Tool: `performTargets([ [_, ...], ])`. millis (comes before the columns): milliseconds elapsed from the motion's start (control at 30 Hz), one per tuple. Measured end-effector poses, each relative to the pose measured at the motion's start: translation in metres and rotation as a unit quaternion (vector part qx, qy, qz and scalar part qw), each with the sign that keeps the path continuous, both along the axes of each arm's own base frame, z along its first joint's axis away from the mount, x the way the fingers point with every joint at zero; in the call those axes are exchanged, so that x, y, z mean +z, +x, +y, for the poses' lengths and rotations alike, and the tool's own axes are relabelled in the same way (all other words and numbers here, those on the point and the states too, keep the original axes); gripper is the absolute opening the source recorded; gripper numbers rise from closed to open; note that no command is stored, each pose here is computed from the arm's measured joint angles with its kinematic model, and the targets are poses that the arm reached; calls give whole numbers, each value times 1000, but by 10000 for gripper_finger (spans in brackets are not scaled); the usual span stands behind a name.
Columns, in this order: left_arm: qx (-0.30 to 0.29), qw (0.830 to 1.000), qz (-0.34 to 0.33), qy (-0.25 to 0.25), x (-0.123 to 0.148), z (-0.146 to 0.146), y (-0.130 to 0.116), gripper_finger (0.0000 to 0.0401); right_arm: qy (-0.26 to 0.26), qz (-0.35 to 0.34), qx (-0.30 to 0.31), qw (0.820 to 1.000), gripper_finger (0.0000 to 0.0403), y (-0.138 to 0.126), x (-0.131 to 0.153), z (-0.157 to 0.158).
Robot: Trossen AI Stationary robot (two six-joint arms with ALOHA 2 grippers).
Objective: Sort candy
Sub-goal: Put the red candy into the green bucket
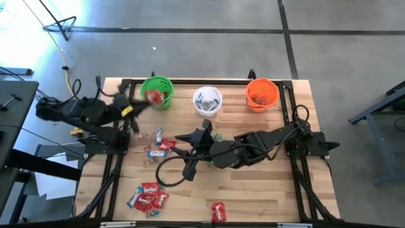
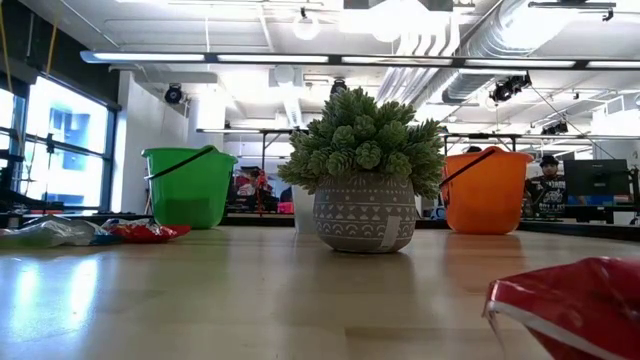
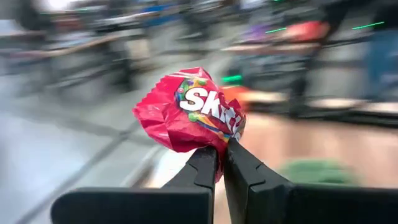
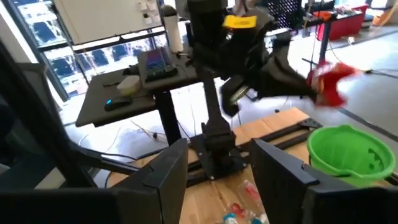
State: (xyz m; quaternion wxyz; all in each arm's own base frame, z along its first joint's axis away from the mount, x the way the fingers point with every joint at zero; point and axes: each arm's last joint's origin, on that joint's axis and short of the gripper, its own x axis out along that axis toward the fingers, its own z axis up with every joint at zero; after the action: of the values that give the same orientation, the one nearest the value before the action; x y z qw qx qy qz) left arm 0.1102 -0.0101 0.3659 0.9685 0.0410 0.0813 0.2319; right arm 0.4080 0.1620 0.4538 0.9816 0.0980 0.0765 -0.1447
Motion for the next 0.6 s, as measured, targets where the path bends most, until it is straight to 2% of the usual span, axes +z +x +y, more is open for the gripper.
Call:
performTargets([
  [100,104,995,6,11,-1,16,-13,0,9,1,-9,1000,163,2,-1,-6],
  [167,142,990,2,5,-1,24,-19,0,13,11,-18,1000,160,3,-3,-11],
  [333,139,990,25,-14,-5,37,-16,0,37,39,-42,998,158,7,-11,-28],
  [600,162,979,121,-31,-23,72,16,1,89,75,-45,992,158,11,-20,-51],
])
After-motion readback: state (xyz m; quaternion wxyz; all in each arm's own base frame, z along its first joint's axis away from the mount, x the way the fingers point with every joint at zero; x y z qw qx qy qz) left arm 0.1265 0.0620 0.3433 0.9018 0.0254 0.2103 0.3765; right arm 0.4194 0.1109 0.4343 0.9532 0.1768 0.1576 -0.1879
